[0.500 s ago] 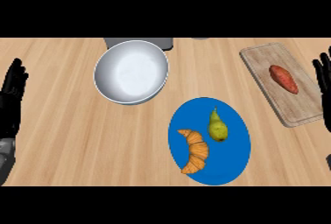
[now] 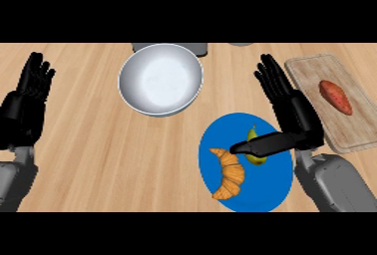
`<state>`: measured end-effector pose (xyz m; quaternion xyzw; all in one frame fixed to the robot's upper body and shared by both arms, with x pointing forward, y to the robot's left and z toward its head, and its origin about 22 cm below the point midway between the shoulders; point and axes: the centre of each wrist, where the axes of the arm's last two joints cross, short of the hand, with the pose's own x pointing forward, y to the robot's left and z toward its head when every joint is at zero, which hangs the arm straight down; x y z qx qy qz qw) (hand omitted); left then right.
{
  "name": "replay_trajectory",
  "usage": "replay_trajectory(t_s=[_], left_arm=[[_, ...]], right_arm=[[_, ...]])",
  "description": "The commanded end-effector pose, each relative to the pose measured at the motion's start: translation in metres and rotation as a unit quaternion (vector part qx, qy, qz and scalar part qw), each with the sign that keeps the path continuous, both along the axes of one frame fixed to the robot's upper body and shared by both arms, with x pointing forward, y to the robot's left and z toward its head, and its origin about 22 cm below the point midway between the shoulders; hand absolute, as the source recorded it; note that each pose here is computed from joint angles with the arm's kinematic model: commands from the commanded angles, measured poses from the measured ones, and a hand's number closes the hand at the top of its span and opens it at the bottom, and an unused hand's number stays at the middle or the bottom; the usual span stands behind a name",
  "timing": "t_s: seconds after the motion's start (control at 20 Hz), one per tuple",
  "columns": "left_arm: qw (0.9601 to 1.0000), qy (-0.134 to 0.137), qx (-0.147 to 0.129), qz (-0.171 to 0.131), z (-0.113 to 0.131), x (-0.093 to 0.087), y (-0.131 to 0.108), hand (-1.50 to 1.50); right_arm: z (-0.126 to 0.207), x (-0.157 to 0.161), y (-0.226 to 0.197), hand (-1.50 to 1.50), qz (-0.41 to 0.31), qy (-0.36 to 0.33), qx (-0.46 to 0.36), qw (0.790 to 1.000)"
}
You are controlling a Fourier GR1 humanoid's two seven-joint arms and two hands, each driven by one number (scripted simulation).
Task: Pick the pear from the plate and place it in the bowl
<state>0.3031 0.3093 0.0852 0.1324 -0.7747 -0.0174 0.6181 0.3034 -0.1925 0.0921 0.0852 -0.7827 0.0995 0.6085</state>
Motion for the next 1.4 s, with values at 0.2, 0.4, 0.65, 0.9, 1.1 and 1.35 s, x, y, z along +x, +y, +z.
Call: replay_trajectory(t_s=[0.2, 0.4, 0.65, 0.9, 1.1, 1.35], left_arm=[[0.9990, -0.001, -0.045, -0.004, -0.003, -0.002, 0.004, 0.00], [0.9992, 0.001, -0.039, 0.003, -0.006, -0.010, 0.016, 0.00], [0.9992, -0.001, -0.041, 0.001, 0.007, -0.005, 0.029, 0.00], [0.9993, -0.004, -0.038, -0.002, -0.004, -0.006, 0.022, 0.00], [0.9991, 0.001, -0.041, -0.014, -0.003, -0.014, 0.019, 0.00], [0.9991, -0.004, -0.042, 0.001, 0.017, 0.013, 0.028, 0.00]], right_arm=[[0.011, -0.034, 0.052, -1.50, 0.023, -0.032, -0.059, 0.997], [0.052, -0.027, -0.001, -1.50, 0.015, -0.026, -0.172, 0.985], [0.094, -0.014, -0.042, -1.50, 0.003, 0.028, -0.282, 0.959], [0.121, -0.009, -0.061, -1.50, 0.081, 0.101, -0.414, 0.901], [0.135, -0.001, -0.067, -1.50, 0.143, 0.132, -0.446, 0.874], [0.128, 0.018, -0.060, -1.50, 0.195, 0.158, -0.492, 0.834]])
